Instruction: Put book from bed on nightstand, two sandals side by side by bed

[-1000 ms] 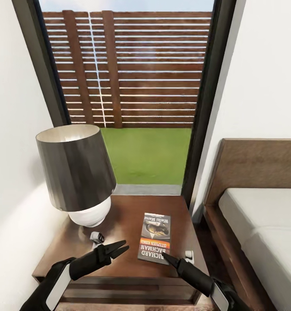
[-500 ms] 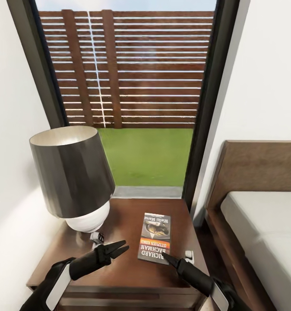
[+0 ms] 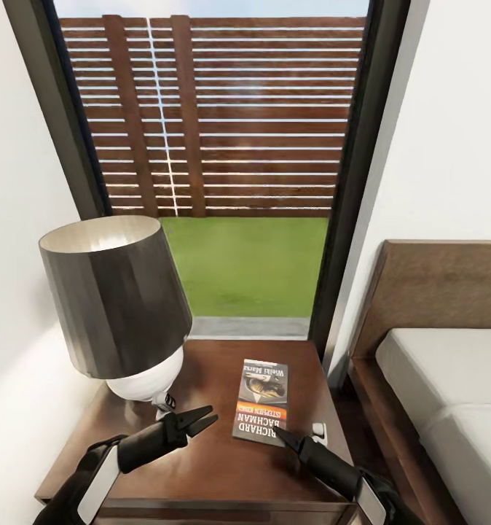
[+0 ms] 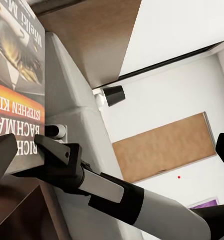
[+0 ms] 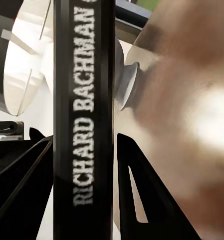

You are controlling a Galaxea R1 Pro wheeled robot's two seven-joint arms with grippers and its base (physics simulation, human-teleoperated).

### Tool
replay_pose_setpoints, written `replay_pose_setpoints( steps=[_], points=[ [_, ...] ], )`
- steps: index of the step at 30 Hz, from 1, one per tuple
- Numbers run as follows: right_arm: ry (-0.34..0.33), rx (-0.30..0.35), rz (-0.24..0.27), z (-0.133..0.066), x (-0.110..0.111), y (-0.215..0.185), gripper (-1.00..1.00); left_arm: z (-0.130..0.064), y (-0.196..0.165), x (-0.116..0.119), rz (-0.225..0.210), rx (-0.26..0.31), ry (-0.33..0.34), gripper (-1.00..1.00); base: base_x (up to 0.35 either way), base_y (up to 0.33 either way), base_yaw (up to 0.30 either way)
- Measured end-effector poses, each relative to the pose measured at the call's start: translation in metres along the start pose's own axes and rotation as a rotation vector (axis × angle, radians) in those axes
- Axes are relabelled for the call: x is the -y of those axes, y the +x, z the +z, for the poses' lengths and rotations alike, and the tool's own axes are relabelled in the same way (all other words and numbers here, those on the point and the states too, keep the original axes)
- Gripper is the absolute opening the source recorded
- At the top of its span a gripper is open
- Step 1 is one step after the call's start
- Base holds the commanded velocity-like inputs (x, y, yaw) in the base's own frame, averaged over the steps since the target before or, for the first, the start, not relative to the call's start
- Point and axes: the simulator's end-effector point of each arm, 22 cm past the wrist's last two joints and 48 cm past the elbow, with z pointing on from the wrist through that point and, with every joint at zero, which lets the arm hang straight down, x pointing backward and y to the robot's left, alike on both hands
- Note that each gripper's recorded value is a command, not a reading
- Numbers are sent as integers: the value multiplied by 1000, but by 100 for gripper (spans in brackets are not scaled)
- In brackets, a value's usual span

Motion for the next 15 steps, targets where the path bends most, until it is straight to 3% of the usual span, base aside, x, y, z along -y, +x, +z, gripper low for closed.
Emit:
replay_pose_setpoints(
  steps=[15],
  points=[
    [6,-2,10,0,5,3,-100,0,1,-5,-12,0,-4,100,0,0,0]
  ],
)
